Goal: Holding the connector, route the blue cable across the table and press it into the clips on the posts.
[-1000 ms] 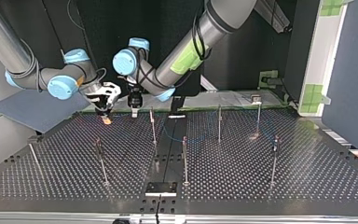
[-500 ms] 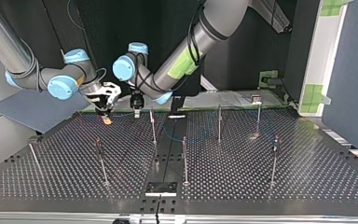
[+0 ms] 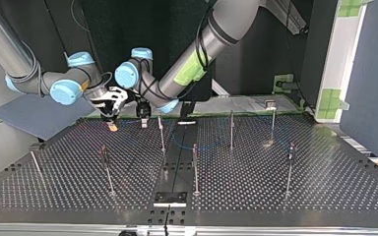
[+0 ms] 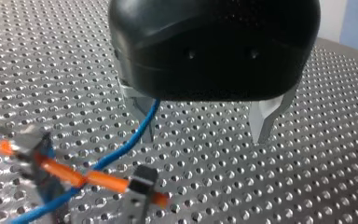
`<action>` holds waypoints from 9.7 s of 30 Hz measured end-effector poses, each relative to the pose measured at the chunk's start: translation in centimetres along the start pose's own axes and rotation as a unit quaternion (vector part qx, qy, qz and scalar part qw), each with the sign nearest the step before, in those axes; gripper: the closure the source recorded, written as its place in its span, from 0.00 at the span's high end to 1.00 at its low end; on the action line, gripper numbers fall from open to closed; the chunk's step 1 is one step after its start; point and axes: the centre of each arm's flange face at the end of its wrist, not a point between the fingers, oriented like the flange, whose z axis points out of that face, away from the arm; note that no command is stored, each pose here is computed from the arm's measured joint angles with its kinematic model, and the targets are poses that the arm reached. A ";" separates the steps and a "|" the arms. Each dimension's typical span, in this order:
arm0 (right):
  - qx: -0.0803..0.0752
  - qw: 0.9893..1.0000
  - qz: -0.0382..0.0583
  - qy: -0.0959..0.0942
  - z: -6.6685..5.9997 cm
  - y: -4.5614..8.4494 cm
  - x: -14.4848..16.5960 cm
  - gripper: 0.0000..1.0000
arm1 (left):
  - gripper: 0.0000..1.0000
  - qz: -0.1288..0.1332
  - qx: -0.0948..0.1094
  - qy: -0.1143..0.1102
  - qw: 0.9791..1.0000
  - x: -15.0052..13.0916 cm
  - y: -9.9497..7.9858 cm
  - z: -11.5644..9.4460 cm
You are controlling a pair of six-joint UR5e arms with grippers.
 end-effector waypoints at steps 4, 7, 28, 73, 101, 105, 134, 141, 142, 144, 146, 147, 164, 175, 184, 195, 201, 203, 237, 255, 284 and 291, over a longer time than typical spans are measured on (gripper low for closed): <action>0.004 1.000 0.000 0.000 0.0 -0.1 0.0 0.00 | 0.41 0.008 -0.010 -0.001 1.000 0.0 0.2 -0.1; 0.007 1.000 0.000 -0.001 0.0 -0.2 0.0 0.00 | 0.11 0.010 -0.014 -0.004 1.000 0.0 0.2 -0.1; 0.003 1.000 0.004 -0.002 -1.0 0.0 5.3 0.00 | 0.02 -0.028 -0.015 -0.016 0.999 -4.2 -2.9 -2.8; 0.036 0.994 0.000 0.099 -12.2 -2.1 21.2 0.00 | 0.02 -0.090 0.031 -0.091 0.991 -19.4 -7.9 -8.1; 0.062 0.992 -0.005 0.106 -10.4 -0.8 21.8 0.00 | 0.02 -0.096 0.057 -0.150 0.982 -24.1 -4.3 -0.8; 0.064 0.992 -0.006 0.108 -10.2 -0.6 22.1 0.00 | 0.02 -0.092 0.061 -0.147 0.983 -24.0 -4.0 -0.5; 0.064 0.992 -0.008 0.107 -9.9 -0.4 21.9 0.00 | 1.00 -0.075 0.078 -0.099 0.989 -20.8 -3.0 -1.0; 0.064 0.992 -0.007 0.106 -9.9 -0.4 21.9 0.00 | 1.00 -0.088 0.064 -0.090 0.990 -21.6 -2.6 -1.6; 0.064 0.992 -0.007 0.106 -9.9 -0.5 21.9 0.00 | 1.00 -0.091 0.062 -0.089 0.990 -21.9 -2.6 -1.8; 0.065 0.992 -0.007 0.106 -9.9 -0.6 21.9 0.00 | 1.00 -0.097 0.062 -0.087 0.990 -22.7 -2.8 -2.5; 0.065 0.992 -0.007 0.105 -9.9 -0.6 21.8 0.00 | 1.00 -0.098 0.064 -0.083 0.990 -23.5 -3.0 -3.3; 0.066 0.992 -0.006 0.105 -9.9 -0.7 21.8 0.00 | 1.00 -0.098 0.066 -0.080 0.990 -23.8 -3.1 -3.6; 0.071 0.992 -0.007 0.103 -9.8 -1.3 21.7 0.00 | 1.00 -0.062 0.115 -0.016 0.991 -26.1 -2.3 -10.3; 0.072 0.992 -0.007 0.102 -9.8 -1.5 21.7 0.00 | 1.00 -0.074 0.138 -0.052 0.986 -29.0 -1.8 -14.1; 0.075 0.992 -0.008 0.102 -9.8 -1.9 21.6 0.00 | 1.00 -0.089 0.149 -0.090 0.981 -31.5 -0.6 -16.4; 0.083 0.992 -0.010 0.099 -9.7 -3.0 21.3 0.00 | 1.00 -0.126 0.154 -0.134 0.971 -34.0 1.0 -19.4; 0.084 0.992 -0.011 0.098 -9.7 -3.4 21.2 0.00 | 1.00 -0.142 0.131 -0.137 0.972 -31.5 2.2 -19.1; 0.083 0.992 -0.012 0.098 -9.7 -3.5 21.2 0.00 | 1.00 -0.145 0.121 -0.132 0.973 -29.9 2.6 -18.7; 0.065 0.993 -0.009 0.098 -9.5 -2.3 21.1 0.00 | 1.00 -0.099 0.018 -0.050 0.994 -4.0 13.1 -17.5; 0.060 0.993 -0.008 0.098 -9.4 -1.7 21.0 0.00 | 1.00 -0.080 0.005 -0.055 0.995 -2.1 20.5 -16.8; 0.058 0.994 -0.008 0.095 -9.1 -1.5 20.8 0.00 | 1.00 -0.049 -0.037 -0.053 0.997 0.9 31.0 -21.0; 0.057 0.994 -0.007 0.094 -9.1 -1.5 20.8 0.00 | 1.00 -0.042 -0.041 -0.042 0.997 1.4 31.7 -22.2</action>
